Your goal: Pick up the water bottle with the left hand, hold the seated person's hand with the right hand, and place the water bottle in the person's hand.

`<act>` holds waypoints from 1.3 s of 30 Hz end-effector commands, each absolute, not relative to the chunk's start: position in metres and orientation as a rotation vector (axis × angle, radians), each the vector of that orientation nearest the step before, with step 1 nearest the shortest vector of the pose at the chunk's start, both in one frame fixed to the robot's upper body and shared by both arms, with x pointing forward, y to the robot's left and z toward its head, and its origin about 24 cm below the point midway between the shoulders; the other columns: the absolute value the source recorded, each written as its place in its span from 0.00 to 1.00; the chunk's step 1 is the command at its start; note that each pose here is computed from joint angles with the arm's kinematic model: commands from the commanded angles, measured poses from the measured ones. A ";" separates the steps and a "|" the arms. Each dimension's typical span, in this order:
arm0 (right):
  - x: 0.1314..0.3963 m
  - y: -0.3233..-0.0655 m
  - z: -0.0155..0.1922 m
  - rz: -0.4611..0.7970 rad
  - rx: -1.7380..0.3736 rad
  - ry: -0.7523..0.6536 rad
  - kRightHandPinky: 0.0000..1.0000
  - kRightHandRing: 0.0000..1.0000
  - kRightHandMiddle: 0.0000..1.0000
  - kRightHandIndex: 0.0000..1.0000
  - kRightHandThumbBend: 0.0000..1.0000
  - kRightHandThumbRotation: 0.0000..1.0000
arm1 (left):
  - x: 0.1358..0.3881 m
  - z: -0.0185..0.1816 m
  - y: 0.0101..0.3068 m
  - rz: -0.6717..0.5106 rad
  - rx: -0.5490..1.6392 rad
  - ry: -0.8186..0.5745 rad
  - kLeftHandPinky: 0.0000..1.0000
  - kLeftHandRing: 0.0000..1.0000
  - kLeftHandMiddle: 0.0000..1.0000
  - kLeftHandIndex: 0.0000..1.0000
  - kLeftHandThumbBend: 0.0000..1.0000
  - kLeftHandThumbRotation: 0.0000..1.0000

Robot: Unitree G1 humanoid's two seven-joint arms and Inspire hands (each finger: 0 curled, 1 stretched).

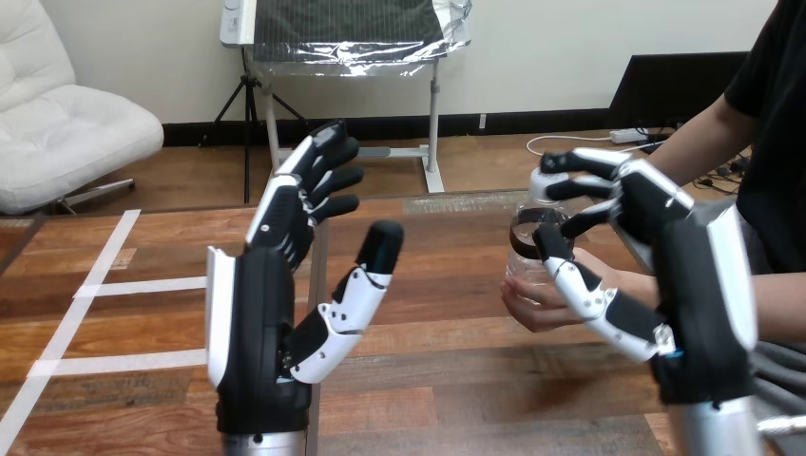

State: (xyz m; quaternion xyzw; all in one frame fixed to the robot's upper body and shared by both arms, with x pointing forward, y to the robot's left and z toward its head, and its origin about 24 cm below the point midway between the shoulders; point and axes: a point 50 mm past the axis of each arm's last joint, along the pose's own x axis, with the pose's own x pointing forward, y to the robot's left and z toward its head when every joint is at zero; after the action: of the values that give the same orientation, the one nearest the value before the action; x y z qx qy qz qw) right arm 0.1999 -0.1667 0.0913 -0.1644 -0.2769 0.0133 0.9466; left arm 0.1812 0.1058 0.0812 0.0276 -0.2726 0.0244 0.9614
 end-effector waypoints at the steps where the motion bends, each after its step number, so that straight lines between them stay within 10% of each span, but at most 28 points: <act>1: 0.206 -0.162 0.095 0.022 -0.295 -0.618 0.49 0.67 0.74 0.68 0.26 0.00 | 0.163 0.072 0.104 0.095 0.019 -0.495 0.71 0.78 0.81 0.83 0.46 0.56; 39: 0.206 -0.156 0.080 0.044 -0.277 -0.643 0.53 0.65 0.70 0.67 0.25 0.04 | 0.154 0.072 0.105 0.114 0.011 -0.504 0.66 0.75 0.78 0.80 0.45 0.50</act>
State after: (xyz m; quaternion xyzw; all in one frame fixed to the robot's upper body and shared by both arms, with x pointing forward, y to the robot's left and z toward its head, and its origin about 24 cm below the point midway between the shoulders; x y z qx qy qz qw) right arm 0.1962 -0.1586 0.0665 -0.1514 -0.2753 0.0249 0.9490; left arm 0.1504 0.1133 0.0586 0.0461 -0.2239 0.0250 0.9732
